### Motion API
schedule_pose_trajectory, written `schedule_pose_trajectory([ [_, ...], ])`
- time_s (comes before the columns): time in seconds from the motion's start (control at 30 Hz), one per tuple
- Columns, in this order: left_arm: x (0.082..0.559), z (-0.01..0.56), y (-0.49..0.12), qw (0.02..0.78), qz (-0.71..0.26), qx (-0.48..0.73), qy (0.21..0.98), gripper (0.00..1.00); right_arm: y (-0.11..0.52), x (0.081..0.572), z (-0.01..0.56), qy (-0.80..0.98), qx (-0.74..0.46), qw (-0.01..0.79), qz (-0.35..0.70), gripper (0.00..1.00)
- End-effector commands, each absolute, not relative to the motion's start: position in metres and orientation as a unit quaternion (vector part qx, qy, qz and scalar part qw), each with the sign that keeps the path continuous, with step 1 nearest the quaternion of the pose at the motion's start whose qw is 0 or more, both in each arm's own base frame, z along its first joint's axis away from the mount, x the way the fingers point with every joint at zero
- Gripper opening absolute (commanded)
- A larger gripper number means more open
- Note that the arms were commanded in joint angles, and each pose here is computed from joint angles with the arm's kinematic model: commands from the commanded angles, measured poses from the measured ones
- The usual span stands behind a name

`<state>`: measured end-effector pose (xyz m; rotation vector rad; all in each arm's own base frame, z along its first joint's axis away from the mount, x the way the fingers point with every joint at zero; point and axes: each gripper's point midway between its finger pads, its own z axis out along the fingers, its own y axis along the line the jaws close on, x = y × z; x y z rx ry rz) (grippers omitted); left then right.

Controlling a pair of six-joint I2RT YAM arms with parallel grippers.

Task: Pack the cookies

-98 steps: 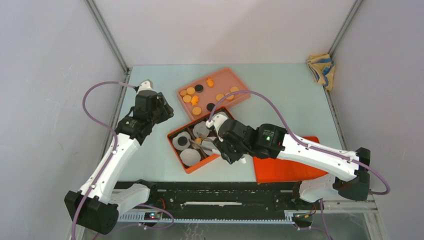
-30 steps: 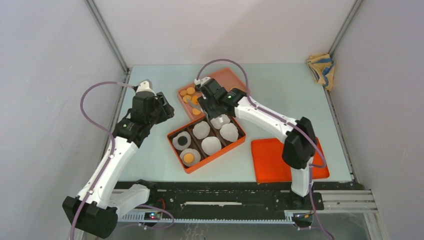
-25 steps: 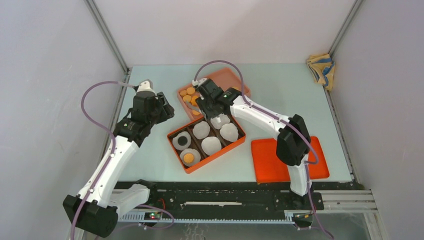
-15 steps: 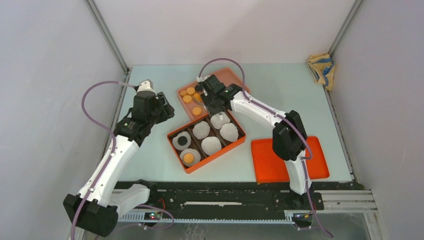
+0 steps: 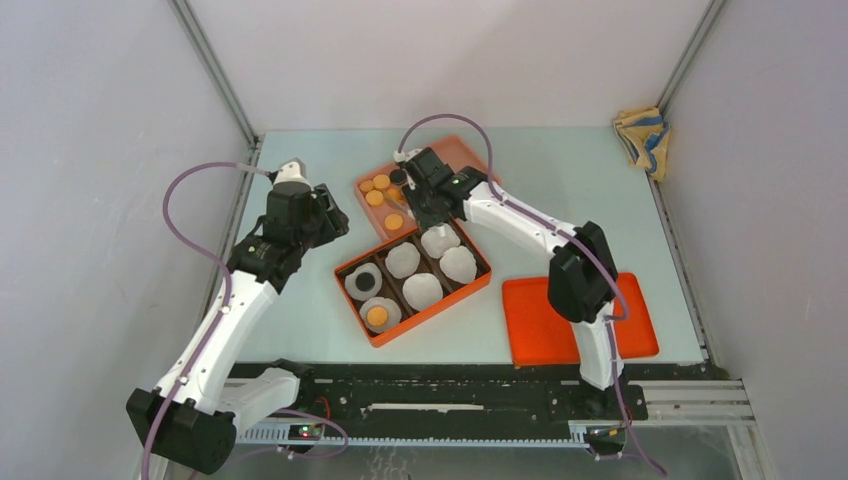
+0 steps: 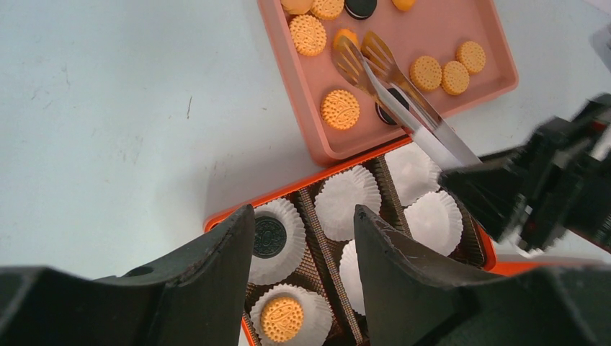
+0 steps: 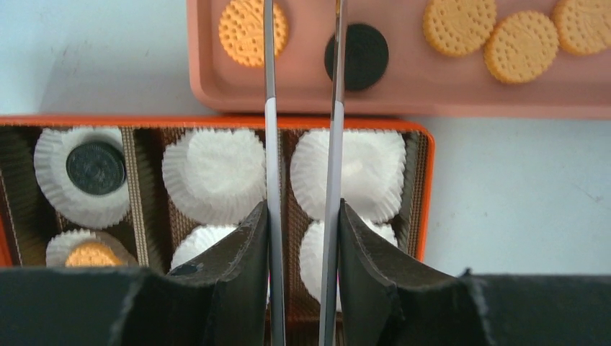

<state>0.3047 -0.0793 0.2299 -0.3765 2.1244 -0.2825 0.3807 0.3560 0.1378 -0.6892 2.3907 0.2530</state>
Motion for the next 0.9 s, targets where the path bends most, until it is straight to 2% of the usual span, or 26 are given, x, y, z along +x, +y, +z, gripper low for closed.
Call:
schedule_pose_trajectory([
  [0.0,0.308,0.245,-0.077,0.489,-0.123,-0.157,0.849,0.58,0.337,0.363,0.228,0.875,-0.244,0.4,0.125,0.03],
  [0.2,0.31,0.241,-0.083,0.482,-0.136,-0.16,0.851,0.58,0.317,0.307,0.261,0.86,-0.253,0.413,0.159,0.01],
  [0.5,0.307,0.245,-0.085,0.484,-0.147,-0.16,0.848,0.58,0.307,0.227,0.237,0.864,-0.305,0.375,0.142,0.01],
  [0.67,0.307,0.244,-0.087,0.482,-0.151,-0.159,0.848,0.58,0.308,0.236,0.225,0.868,-0.301,0.372,0.134,0.02],
  [0.87,0.307,0.247,-0.085,0.487,-0.147,-0.16,0.846,0.58,0.326,0.285,0.225,0.864,-0.287,0.395,0.122,0.03],
])
